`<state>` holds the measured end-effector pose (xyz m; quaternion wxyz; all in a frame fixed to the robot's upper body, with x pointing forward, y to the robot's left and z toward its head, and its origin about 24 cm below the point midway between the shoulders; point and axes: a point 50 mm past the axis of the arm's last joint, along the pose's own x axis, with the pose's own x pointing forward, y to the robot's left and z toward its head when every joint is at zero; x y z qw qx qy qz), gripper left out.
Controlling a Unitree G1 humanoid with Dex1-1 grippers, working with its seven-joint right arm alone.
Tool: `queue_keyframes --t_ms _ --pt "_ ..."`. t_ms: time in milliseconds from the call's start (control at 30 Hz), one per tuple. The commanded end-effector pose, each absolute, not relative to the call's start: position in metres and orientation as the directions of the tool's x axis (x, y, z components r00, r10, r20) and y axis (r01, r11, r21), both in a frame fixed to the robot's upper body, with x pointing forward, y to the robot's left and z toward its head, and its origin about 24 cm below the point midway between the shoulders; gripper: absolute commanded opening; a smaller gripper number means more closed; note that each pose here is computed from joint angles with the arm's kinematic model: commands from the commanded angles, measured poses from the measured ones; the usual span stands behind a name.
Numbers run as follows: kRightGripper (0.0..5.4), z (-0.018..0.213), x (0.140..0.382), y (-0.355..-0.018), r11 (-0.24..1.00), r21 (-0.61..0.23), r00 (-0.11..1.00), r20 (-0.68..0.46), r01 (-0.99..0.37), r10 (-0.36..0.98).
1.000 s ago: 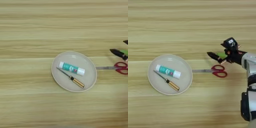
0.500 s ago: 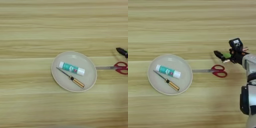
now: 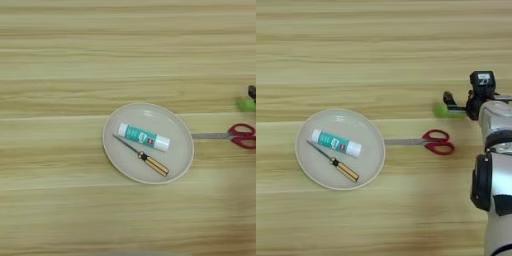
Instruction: Move the objects on the table
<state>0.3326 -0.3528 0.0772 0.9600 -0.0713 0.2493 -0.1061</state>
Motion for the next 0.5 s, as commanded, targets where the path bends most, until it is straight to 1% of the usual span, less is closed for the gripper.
queue_keyframes --t_ms 33,133,200,333,500 --pt "5.36 0.119 0.351 -0.354 0.957 -0.201 0.887 -0.373 0.209 -0.272" --pt "5.36 0.113 0.352 -0.349 0.960 -0.203 0.866 -0.425 0.193 -0.264" --pt "5.36 0.110 0.351 -0.347 0.957 -0.204 0.846 -0.454 0.208 -0.280" --pt "5.36 0.109 0.352 -0.347 0.944 -0.192 0.824 -0.462 0.267 -0.327" --pt "5.36 0.103 0.351 -0.344 0.945 -0.158 0.805 -0.495 0.287 -0.328"
